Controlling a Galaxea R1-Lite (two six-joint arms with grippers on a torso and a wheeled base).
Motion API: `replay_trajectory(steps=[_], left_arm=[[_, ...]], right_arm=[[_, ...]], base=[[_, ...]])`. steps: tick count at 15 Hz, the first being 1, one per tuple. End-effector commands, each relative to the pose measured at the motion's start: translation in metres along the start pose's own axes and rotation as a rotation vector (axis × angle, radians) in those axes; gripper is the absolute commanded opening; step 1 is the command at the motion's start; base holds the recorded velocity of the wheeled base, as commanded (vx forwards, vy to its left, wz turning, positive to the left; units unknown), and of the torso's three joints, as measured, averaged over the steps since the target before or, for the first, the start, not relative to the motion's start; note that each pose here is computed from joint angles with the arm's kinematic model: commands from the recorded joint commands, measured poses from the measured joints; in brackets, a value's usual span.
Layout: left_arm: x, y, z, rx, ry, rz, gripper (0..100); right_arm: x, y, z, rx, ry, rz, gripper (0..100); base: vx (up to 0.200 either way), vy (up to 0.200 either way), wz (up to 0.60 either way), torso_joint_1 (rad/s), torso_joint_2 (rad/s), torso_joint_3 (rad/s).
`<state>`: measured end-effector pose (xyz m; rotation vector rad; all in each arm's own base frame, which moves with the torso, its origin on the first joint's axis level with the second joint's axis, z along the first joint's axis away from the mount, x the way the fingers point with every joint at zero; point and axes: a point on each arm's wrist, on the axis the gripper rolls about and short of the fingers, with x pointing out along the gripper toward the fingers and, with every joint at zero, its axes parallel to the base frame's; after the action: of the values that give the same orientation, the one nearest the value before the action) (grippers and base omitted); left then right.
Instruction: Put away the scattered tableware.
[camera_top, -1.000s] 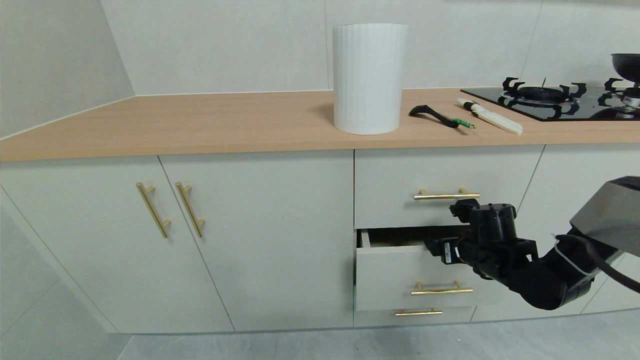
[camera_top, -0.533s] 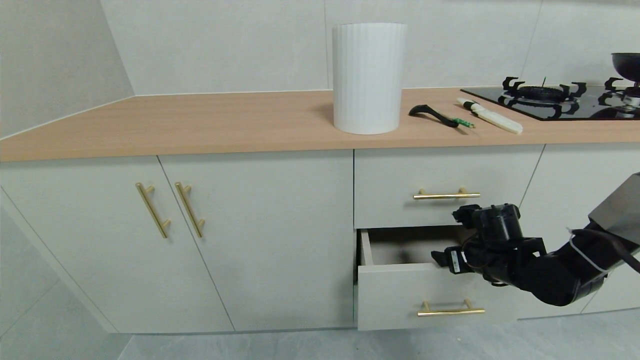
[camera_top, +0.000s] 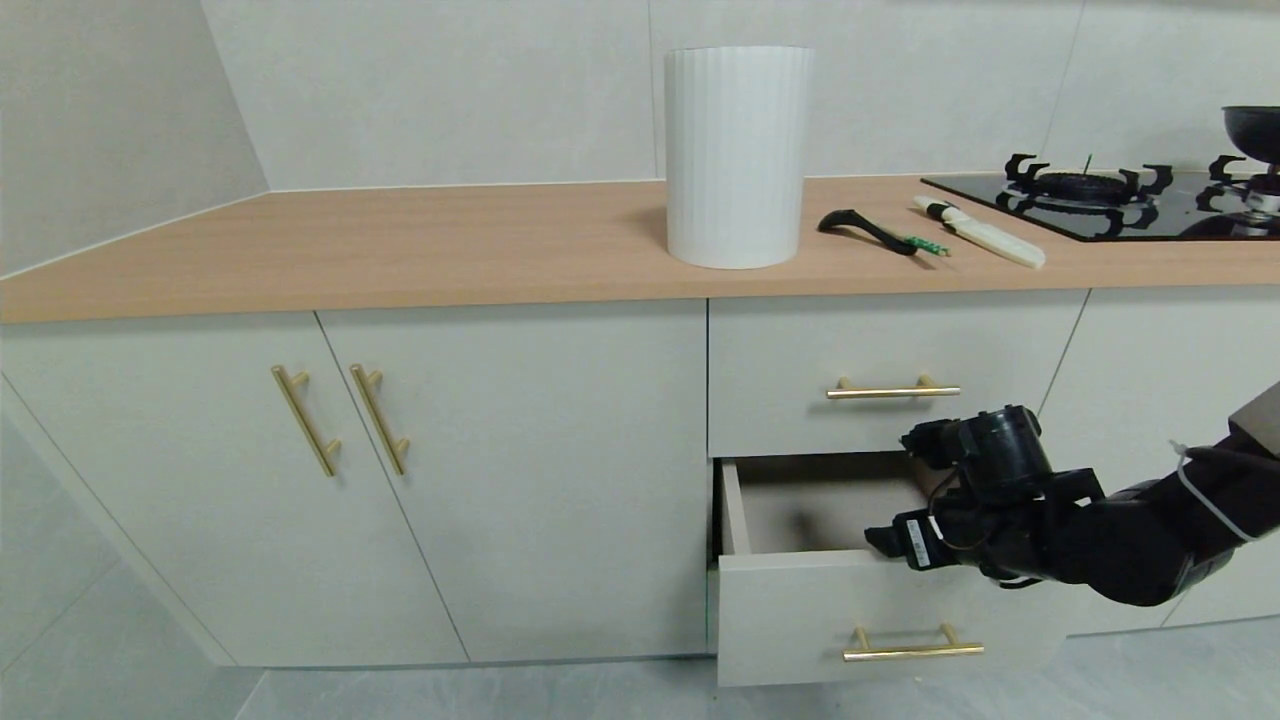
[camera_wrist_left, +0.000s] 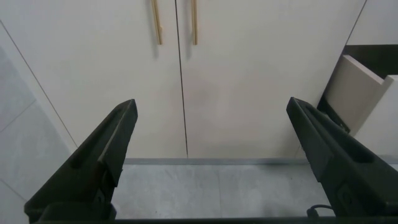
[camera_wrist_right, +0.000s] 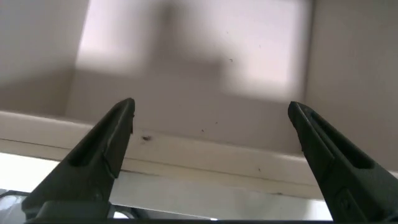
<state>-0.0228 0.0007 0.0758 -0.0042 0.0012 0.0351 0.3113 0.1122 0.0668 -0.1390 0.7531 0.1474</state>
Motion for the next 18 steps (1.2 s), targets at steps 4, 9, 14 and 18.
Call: replay_trajectory(steps=[4, 9, 14, 18], left_arm=[[0.000, 0.000, 0.000, 0.000, 0.000, 0.002, 100], [0.000, 0.000, 0.000, 0.000, 0.000, 0.000, 100], [0.000, 0.000, 0.000, 0.000, 0.000, 0.002, 100], [0.000, 0.000, 0.000, 0.000, 0.000, 0.002, 100]], right_arm=[[-0.016, 0.003, 0.003, -0.019, 0.035, 0.016, 100], [-0.025, 0.007, 0.000, -0.050, 0.117, 0.025, 100], [-0.041, 0.014, -0.006, -0.096, 0.198, 0.039, 100], [-0.050, 0.015, -0.013, -0.168, 0.273, 0.046, 100]], base=[[0.000, 0.000, 0.00, 0.000, 0.00, 0.000], [0.000, 0.000, 0.00, 0.000, 0.00, 0.000], [0.000, 0.000, 0.00, 0.000, 0.00, 0.000], [0.000, 0.000, 0.00, 0.000, 0.00, 0.000]])
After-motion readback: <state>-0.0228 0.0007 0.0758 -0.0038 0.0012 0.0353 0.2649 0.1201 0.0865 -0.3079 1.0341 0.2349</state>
